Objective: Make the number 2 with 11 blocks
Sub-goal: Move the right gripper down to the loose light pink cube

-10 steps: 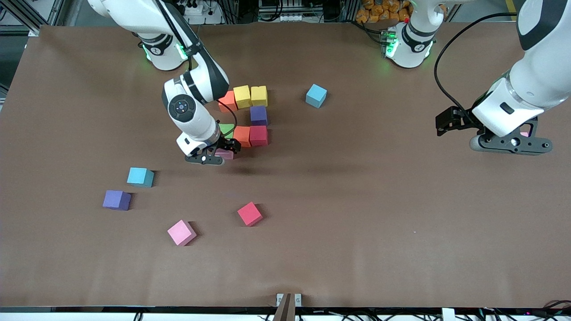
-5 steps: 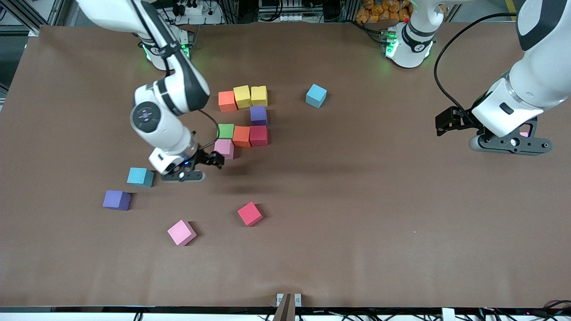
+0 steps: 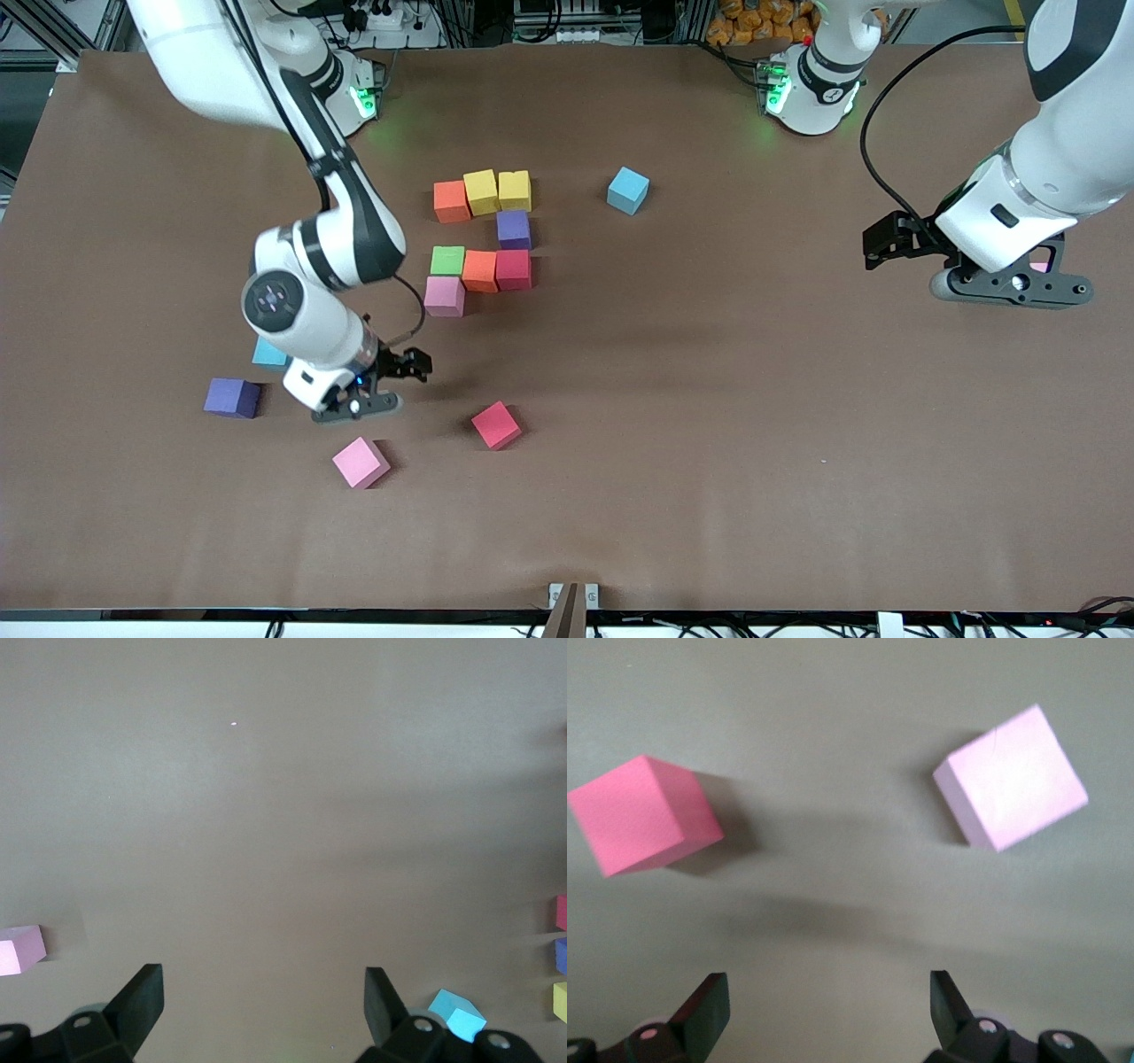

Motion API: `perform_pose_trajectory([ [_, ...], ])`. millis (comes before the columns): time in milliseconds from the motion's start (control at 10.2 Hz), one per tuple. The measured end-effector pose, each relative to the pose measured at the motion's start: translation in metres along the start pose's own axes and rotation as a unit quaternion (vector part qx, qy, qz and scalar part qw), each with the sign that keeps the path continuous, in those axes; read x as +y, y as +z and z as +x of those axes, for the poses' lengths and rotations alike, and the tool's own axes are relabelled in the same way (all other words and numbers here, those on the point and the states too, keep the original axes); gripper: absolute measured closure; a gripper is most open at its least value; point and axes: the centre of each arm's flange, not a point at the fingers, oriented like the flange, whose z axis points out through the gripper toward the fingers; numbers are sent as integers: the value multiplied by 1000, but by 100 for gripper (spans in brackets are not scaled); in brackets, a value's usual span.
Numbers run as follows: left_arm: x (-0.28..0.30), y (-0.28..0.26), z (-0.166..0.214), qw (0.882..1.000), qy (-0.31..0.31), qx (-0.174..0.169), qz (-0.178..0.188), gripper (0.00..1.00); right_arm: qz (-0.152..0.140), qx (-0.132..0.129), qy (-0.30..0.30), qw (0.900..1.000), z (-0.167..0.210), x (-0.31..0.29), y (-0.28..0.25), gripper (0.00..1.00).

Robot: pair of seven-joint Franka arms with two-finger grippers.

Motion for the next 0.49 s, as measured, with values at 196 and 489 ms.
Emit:
perform_pose_trajectory([
  [196,-1,-1,0,1000,-2,1,0,0,-12,-8,-64,998,16,43,26,0],
  [489,-9,-1,1,1000,-9,1,0,0,-13,-14,-119,993,20,118,39,0],
])
